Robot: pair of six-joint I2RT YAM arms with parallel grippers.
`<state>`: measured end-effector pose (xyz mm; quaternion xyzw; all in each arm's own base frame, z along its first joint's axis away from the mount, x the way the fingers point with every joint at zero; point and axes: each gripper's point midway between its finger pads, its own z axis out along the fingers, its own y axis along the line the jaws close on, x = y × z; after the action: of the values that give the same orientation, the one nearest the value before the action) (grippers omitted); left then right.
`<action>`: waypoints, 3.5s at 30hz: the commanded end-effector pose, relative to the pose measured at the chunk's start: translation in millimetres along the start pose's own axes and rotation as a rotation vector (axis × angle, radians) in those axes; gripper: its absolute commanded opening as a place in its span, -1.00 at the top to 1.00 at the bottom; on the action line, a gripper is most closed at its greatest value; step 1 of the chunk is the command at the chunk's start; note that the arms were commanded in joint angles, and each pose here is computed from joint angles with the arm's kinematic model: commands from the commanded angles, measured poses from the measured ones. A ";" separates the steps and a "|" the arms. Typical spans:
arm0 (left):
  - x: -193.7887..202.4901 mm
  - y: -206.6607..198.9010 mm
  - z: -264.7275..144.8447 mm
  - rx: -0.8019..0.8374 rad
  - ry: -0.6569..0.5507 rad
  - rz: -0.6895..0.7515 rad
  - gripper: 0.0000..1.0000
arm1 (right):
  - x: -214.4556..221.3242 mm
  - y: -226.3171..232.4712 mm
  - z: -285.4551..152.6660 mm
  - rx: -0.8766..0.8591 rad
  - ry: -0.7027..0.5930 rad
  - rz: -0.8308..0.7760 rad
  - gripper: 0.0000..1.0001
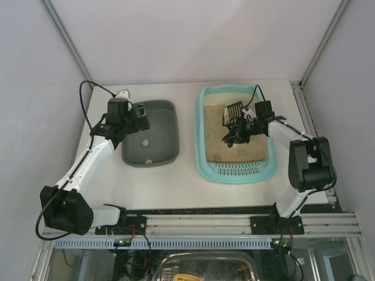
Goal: Clean the litter box
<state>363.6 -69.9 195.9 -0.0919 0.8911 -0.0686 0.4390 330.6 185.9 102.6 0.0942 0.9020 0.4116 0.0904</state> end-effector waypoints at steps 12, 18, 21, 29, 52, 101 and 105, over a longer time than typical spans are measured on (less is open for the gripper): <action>-36.2 -0.4 -32.5 0.027 -0.122 0.102 -0.99 | 5.9 68.9 -59.7 -0.681 -0.213 -0.112 1.00; -32.6 2.1 -33.6 0.020 -0.115 0.106 -0.99 | 27.0 86.2 -69.5 -0.818 -0.179 -0.173 1.00; -30.7 3.2 -34.2 0.019 -0.114 0.106 -0.99 | 32.3 90.7 -65.6 -0.825 -0.178 -0.175 1.00; -29.4 6.9 -32.6 0.005 -0.109 0.103 -0.99 | 54.6 100.6 -38.6 -0.827 0.005 -0.150 1.00; -26.2 6.0 -32.2 0.016 -0.106 0.101 -0.99 | 16.8 82.5 -35.9 -0.778 -0.056 -0.030 1.00; -18.5 -1.6 -34.6 0.075 -0.089 0.134 -0.99 | 44.1 111.7 -86.7 -0.745 -0.394 -0.469 1.00; -17.7 -1.0 -34.7 0.074 -0.090 0.139 -0.99 | 26.6 104.3 -93.1 -0.851 -0.408 -0.256 1.00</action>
<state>347.7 -67.0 221.1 -0.0241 0.8818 -0.0653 0.4665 287.7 200.9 212.0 -0.0229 0.6807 0.6445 0.3474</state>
